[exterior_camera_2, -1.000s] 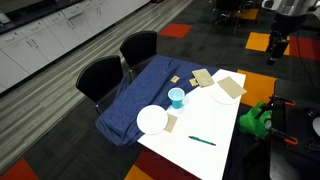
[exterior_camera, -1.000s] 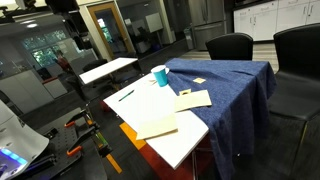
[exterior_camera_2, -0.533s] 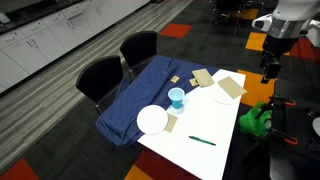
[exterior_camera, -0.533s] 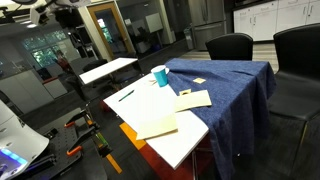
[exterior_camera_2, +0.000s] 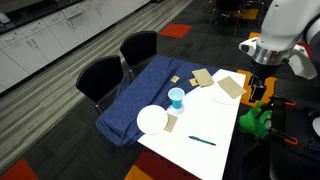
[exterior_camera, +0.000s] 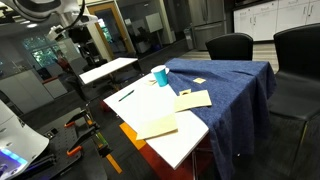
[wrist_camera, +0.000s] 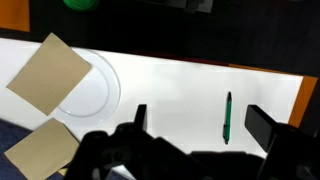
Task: Put the green pen in the blue cup
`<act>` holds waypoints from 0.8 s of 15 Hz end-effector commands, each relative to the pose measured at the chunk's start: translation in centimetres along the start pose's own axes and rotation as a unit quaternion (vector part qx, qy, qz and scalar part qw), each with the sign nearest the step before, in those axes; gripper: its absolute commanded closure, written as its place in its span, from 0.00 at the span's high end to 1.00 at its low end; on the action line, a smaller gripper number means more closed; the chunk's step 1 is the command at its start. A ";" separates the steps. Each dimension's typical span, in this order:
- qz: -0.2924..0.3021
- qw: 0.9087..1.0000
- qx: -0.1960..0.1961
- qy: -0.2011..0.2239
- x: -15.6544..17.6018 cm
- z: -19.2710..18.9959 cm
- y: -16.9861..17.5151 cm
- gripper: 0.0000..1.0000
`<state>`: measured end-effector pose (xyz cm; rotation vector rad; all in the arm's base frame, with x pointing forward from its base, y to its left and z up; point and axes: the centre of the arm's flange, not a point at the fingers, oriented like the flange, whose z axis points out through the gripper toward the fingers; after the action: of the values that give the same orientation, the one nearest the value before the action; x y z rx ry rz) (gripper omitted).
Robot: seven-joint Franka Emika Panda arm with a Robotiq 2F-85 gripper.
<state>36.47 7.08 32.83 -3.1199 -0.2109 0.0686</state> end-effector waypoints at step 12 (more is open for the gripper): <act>-0.014 1.000 0.006 0.013 3.6 13.5 -9.6 1.00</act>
<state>36.88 14.75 22.01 -3.1059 -0.2681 0.0539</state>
